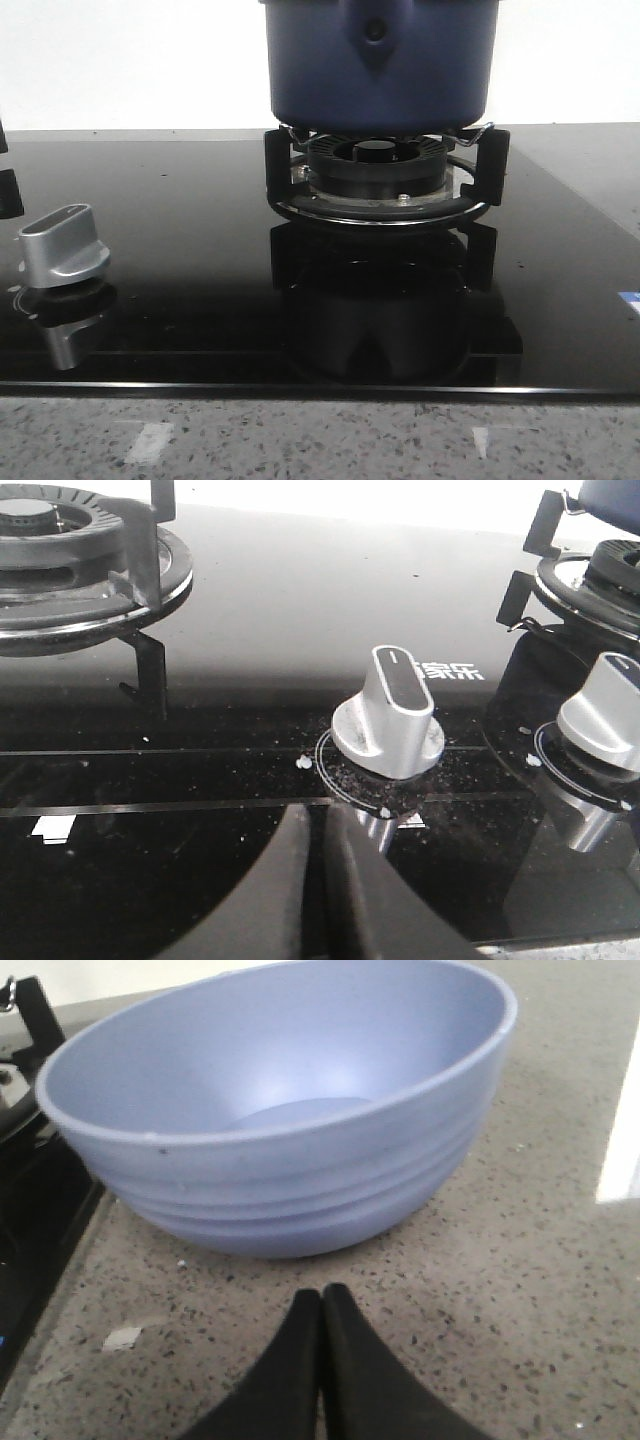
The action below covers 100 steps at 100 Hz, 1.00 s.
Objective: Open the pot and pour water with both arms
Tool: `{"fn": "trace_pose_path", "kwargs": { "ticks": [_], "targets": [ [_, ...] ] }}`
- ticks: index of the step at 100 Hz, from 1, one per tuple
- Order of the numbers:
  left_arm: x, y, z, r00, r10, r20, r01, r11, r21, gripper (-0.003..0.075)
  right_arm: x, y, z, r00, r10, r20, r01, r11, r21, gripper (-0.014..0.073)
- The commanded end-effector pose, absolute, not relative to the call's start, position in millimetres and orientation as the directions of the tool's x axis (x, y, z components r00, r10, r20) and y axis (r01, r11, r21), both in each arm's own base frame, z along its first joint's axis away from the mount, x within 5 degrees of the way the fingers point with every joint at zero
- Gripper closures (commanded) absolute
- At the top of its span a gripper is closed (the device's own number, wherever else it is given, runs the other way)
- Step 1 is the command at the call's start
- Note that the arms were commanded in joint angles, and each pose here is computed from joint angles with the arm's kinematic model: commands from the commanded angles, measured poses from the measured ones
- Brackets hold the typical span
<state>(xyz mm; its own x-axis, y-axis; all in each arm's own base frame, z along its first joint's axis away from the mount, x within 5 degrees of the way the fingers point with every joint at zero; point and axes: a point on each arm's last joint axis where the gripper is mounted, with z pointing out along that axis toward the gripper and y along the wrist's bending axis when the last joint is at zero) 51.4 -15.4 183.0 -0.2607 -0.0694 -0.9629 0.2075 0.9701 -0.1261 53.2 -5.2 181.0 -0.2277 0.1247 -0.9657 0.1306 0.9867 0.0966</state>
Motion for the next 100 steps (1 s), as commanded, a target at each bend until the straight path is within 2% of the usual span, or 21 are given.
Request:
{"fn": "trace_pose_path", "kwargs": {
  "ticks": [1,100],
  "targets": [
    [51.6,-15.0,177.5,-0.234,-0.097,-0.967,0.203,0.968,-0.146,0.074,53.0,-6.0,174.5,-0.218,0.102,-0.971,0.136,0.988,0.074,0.0669],
    [51.8,-14.2,177.7,-0.225,-0.071,-0.972,0.201,0.973,-0.118,0.0741,53.1,-6.0,174.9,-0.214,0.102,-0.971,0.136,0.988,0.074,0.0669]
  ]
}}
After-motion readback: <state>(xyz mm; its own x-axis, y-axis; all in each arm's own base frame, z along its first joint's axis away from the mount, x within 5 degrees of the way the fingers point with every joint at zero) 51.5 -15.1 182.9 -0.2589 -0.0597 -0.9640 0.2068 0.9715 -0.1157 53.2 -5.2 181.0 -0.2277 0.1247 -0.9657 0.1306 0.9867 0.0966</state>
